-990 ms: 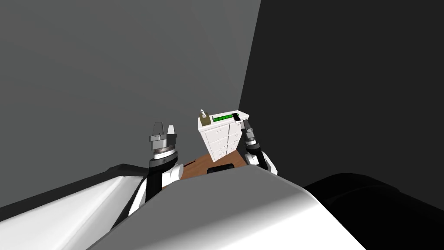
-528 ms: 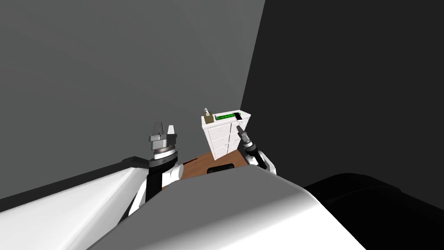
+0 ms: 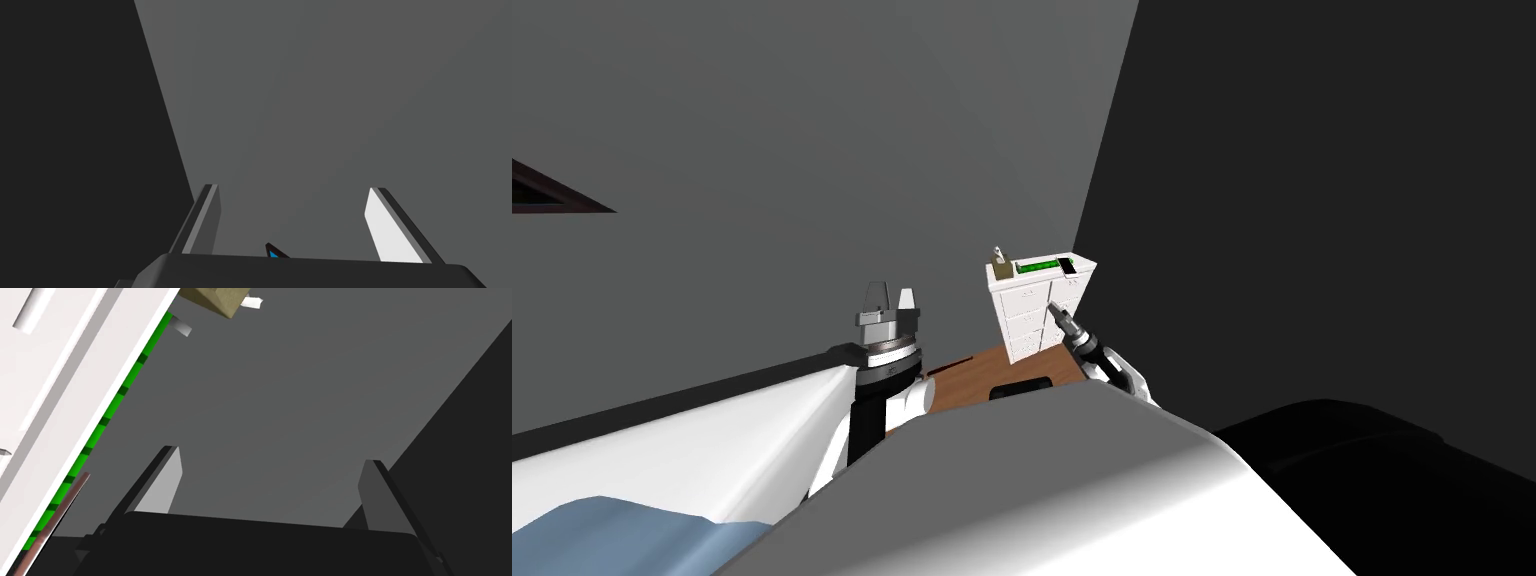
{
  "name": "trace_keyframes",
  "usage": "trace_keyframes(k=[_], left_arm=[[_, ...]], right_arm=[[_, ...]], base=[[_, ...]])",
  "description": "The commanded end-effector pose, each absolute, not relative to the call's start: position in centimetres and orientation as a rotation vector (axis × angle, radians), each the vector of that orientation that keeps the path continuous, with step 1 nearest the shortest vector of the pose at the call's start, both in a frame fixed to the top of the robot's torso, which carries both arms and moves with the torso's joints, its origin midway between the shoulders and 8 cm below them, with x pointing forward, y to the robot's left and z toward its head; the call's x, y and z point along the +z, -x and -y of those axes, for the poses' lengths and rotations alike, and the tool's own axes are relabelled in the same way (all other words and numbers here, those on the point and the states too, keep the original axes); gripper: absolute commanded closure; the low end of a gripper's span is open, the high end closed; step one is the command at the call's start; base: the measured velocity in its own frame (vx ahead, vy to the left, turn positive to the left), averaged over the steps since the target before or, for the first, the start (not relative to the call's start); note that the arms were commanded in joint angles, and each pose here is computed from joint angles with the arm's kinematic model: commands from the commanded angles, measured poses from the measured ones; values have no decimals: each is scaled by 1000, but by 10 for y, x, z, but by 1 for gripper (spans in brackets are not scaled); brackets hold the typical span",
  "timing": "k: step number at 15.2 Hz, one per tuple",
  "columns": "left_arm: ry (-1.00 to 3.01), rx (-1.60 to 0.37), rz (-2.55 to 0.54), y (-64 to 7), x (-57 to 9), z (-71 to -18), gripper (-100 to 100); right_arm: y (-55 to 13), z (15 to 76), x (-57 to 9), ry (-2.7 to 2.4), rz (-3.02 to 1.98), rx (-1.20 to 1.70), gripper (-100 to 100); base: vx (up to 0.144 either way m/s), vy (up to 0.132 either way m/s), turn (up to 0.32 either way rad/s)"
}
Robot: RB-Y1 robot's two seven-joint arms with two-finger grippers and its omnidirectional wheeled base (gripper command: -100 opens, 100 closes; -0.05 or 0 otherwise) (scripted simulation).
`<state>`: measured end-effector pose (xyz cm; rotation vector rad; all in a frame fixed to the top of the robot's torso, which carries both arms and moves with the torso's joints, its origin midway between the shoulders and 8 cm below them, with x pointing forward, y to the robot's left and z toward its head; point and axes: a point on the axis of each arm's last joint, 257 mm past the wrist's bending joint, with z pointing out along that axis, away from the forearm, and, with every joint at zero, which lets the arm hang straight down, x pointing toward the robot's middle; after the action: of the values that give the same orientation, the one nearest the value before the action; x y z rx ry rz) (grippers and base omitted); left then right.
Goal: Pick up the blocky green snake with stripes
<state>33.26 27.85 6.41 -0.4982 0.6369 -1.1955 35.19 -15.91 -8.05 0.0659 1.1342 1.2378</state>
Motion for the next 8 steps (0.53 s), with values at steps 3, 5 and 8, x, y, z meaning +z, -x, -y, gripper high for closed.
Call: trace_keyframes(k=[3, 5, 8], left_arm=[[498, -1195, -637, -333, 64, -279, 0], [498, -1195, -637, -333, 64, -278, 0], [498, -1196, -637, -333, 64, -278, 0]], right_arm=[[-348, 156, -111, 17, -1225, 1231, -100], [-348, 160, -120, 38, -1260, 1217, -100], [-343, 163, -147, 108, -1340, 1201, -100]], base=[[-51, 32, 43], [-64, 41, 109], [-75, 40, 122]])
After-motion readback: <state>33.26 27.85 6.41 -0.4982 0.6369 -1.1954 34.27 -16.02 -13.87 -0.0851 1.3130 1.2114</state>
